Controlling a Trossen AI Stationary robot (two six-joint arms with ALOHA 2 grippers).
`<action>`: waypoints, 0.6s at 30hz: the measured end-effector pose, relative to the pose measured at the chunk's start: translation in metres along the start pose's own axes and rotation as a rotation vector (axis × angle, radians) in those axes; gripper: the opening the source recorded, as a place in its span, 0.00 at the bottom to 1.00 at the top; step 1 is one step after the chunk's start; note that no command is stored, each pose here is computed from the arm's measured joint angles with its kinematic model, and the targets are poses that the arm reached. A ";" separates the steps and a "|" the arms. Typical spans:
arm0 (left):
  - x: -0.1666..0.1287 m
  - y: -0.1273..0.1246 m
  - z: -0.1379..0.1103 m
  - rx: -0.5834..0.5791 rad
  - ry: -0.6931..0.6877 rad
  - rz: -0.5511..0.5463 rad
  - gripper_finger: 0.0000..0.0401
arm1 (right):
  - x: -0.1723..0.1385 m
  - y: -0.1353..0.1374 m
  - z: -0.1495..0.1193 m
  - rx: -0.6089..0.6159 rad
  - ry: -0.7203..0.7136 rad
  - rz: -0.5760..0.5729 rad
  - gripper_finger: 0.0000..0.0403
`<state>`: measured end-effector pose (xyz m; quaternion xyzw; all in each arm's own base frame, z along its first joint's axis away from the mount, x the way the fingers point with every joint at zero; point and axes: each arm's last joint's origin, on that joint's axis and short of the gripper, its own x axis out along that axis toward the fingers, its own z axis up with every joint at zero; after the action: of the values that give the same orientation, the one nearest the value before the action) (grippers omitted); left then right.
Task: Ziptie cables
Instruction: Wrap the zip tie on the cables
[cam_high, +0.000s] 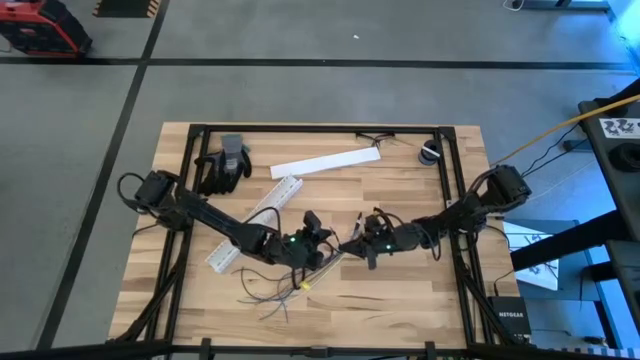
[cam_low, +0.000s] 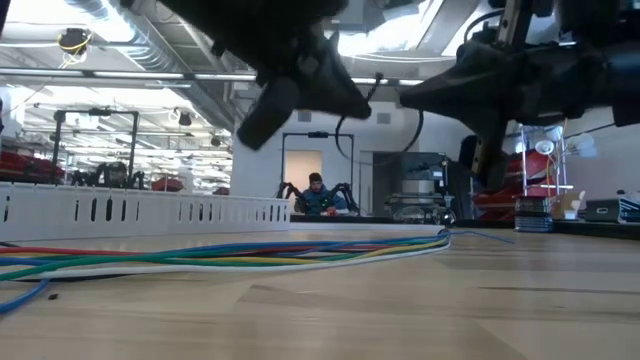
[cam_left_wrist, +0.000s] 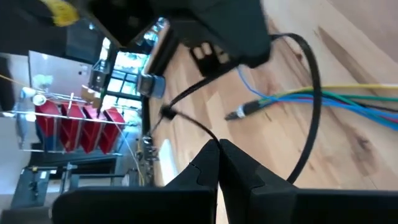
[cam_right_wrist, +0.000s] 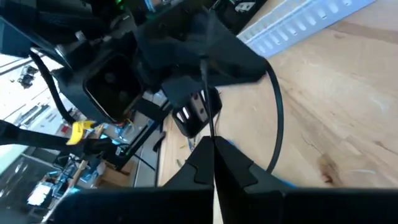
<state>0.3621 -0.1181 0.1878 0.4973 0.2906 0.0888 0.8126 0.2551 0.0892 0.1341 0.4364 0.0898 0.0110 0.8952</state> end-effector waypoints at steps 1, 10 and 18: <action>0.001 -0.001 0.000 0.003 0.003 -0.002 0.00 | 0.000 -0.001 0.001 -0.004 0.004 -0.001 0.00; 0.001 0.002 0.000 -0.047 -0.006 0.012 0.00 | 0.000 -0.007 -0.004 -0.016 0.070 -0.047 0.00; 0.002 -0.002 -0.001 -0.064 -0.009 -0.025 0.00 | 0.002 -0.008 0.003 -0.029 0.030 -0.042 0.00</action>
<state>0.3626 -0.1175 0.1853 0.4679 0.2902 0.0857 0.8304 0.2569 0.0827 0.1294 0.4211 0.1120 -0.0001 0.9001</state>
